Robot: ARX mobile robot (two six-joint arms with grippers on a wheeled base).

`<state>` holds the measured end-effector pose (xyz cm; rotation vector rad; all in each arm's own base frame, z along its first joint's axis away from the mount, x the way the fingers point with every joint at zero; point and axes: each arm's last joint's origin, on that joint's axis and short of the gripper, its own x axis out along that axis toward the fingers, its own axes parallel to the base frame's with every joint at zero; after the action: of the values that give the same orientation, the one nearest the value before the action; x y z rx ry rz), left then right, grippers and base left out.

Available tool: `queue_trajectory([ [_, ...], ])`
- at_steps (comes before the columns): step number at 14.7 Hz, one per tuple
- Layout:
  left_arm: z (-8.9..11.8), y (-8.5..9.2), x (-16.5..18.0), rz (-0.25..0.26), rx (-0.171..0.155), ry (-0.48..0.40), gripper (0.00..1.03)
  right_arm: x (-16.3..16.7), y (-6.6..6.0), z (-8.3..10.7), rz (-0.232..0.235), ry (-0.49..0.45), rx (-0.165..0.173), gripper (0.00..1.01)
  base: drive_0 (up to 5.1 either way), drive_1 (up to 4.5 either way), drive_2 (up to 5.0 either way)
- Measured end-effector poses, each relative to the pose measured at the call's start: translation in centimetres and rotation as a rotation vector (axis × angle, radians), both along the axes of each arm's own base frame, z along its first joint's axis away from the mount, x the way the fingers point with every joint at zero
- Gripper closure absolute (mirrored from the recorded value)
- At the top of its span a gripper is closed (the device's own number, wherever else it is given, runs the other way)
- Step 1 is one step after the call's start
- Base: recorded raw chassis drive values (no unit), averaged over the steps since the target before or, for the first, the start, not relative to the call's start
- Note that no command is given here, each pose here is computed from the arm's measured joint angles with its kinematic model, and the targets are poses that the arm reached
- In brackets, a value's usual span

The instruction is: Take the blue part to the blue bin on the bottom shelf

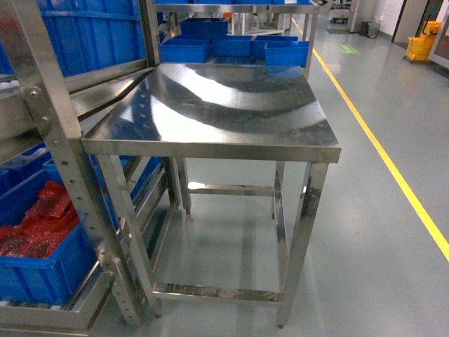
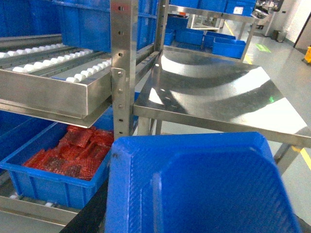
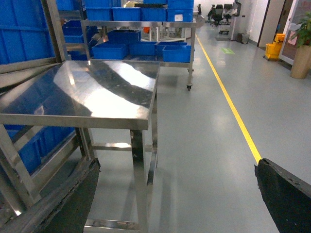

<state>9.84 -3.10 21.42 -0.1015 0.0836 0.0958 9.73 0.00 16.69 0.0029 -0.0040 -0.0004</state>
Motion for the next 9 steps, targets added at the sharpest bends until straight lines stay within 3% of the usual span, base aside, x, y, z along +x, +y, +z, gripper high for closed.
queue_trajectory([
  [3,-0.07,-0.01,0.0,0.0,0.003,0.007,0.6,0.0,0.0,-0.01,0.0,0.002,0.0,0.03,0.1,4.33,-4.2],
  [9,-0.04,-0.01,0.01,0.0,0.002,0.004,0.6,0.0,0.0,-0.03,0.0,0.003,0.0,0.03,0.0,0.0,0.0],
])
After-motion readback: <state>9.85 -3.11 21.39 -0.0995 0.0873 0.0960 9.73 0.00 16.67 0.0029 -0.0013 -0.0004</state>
